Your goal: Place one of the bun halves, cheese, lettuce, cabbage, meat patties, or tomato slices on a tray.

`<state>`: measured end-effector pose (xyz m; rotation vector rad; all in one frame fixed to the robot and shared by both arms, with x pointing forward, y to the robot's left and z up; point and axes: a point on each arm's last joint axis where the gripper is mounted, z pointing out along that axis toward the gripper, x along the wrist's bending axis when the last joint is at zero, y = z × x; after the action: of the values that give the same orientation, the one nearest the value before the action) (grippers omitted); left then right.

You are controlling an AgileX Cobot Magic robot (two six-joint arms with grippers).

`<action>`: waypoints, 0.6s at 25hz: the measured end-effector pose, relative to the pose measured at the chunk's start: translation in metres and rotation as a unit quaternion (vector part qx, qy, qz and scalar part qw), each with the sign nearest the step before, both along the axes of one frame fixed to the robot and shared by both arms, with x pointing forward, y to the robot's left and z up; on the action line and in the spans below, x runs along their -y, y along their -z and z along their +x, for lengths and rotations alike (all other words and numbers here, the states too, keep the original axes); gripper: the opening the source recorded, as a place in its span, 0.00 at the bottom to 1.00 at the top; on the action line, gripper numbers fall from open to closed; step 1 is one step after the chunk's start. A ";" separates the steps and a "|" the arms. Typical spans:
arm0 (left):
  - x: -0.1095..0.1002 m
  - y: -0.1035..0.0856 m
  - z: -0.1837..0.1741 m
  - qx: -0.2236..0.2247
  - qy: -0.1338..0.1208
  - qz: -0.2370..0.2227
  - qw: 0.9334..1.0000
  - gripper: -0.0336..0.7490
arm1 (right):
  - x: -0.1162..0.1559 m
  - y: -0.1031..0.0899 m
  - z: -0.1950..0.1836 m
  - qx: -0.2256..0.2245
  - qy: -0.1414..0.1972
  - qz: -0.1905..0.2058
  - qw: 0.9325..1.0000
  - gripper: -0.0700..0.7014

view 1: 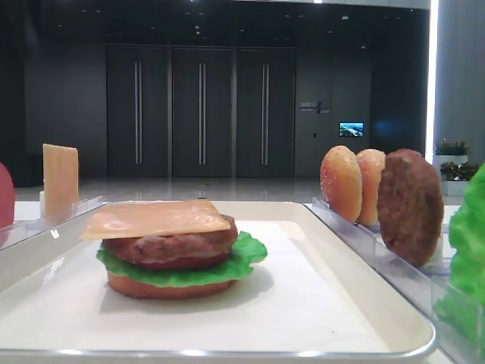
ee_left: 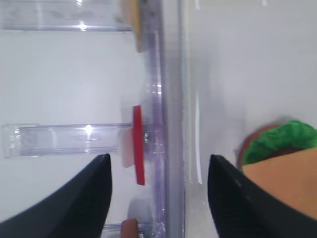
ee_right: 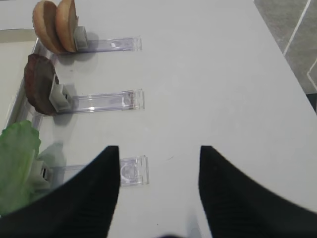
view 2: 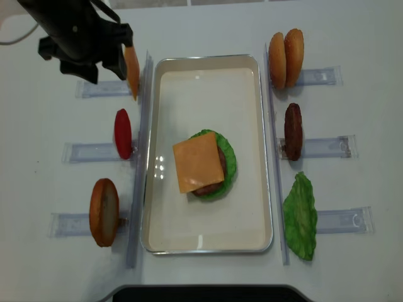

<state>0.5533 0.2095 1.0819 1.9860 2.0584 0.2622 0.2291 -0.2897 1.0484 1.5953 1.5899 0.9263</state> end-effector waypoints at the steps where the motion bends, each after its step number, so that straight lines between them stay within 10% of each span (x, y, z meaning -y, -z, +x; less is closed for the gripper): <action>1: -0.001 -0.004 0.000 0.002 -0.006 0.004 1.000 0.64 | 0.000 0.000 0.000 0.000 0.000 0.000 1.000 0.54; 6: -0.012 -0.007 0.001 0.002 -0.018 0.043 0.999 0.61 | 0.000 0.000 0.000 0.000 0.000 0.000 1.000 0.54; 15: -0.119 -0.003 0.014 -0.012 -0.088 0.108 0.990 0.56 | 0.000 0.000 0.000 0.000 0.000 0.000 1.000 0.54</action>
<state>0.5671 0.3282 1.0846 1.9313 2.3116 0.5209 0.2291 -0.2897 1.0484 1.5953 1.5899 0.9263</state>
